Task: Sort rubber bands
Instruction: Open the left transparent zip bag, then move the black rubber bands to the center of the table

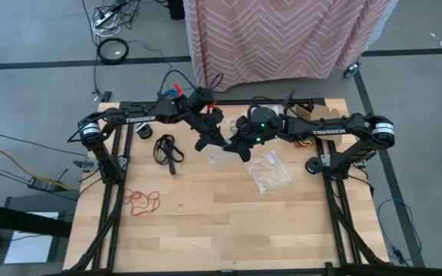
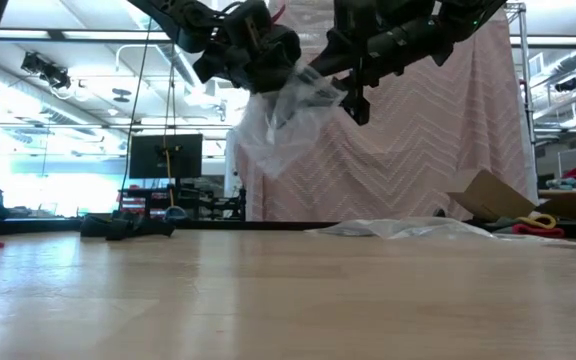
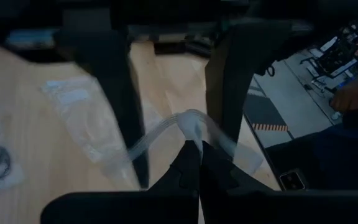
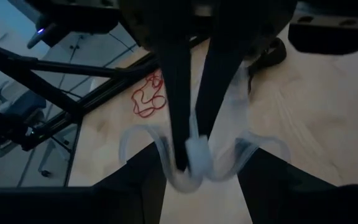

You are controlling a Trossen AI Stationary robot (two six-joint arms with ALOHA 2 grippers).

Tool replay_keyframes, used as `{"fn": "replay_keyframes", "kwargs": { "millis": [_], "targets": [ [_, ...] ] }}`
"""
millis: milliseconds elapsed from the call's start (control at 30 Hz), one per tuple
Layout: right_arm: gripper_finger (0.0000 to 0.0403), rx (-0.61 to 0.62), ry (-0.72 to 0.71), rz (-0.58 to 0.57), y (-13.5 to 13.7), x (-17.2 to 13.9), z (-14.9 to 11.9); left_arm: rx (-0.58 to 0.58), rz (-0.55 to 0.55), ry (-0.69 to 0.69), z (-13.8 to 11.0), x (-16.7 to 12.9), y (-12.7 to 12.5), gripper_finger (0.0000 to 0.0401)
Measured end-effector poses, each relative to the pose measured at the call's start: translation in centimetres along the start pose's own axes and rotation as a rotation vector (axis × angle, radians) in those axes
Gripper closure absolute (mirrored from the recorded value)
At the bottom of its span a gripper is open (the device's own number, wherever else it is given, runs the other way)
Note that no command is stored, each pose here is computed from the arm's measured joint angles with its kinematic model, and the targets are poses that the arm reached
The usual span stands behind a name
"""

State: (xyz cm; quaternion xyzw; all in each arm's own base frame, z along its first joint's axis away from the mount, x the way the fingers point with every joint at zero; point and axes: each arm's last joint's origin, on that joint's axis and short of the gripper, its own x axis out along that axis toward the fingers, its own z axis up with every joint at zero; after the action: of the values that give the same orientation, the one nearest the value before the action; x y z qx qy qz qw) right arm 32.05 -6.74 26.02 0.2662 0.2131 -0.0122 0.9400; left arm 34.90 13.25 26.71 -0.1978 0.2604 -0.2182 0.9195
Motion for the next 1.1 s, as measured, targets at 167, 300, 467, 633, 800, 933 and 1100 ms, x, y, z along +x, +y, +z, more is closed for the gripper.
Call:
{"fn": "replay_keyframes", "kwargs": {
  "millis": [167,300,467,633,800,933,1100],
  "targets": [
    [0.0231,-0.007,0.006,0.006,0.0,0.0,-0.1,-0.016,0.008,0.043,-0.6,-0.4,0.2,0.0401],
    [0.0231,-0.007,0.007,0.008,0.0,0.0,-0.1,-0.021,0.011,0.078,-1.1,-0.6,0.2,0.0401],
    [0.0231,-0.007,0.010,0.022,0.0,0.0,-0.1,0.012,0.046,0.095,-1.0,-1.4,-0.6,0.0401],
    [0.0231,0.013,0.019,0.051,0.1,0.0,-0.1,0.048,0.107,0.100,-0.7,-3.4,-1.4,0.0401],
    [0.0231,0.024,-0.016,0.124,0.5,0.0,0.5,0.030,0.160,0.153,-1.3,-5.3,-1.9,0.0401],
    [0.0231,0.009,-0.115,0.208,1.2,-0.2,1.6,0.022,0.198,0.232,-2.2,-6.1,-2.1,0.0401],
    [0.0233,0.016,-0.166,0.233,1.8,-0.5,2.7,0.002,0.187,0.289,-2.8,-6.8,-2.6,0.0401]
  ]
}}
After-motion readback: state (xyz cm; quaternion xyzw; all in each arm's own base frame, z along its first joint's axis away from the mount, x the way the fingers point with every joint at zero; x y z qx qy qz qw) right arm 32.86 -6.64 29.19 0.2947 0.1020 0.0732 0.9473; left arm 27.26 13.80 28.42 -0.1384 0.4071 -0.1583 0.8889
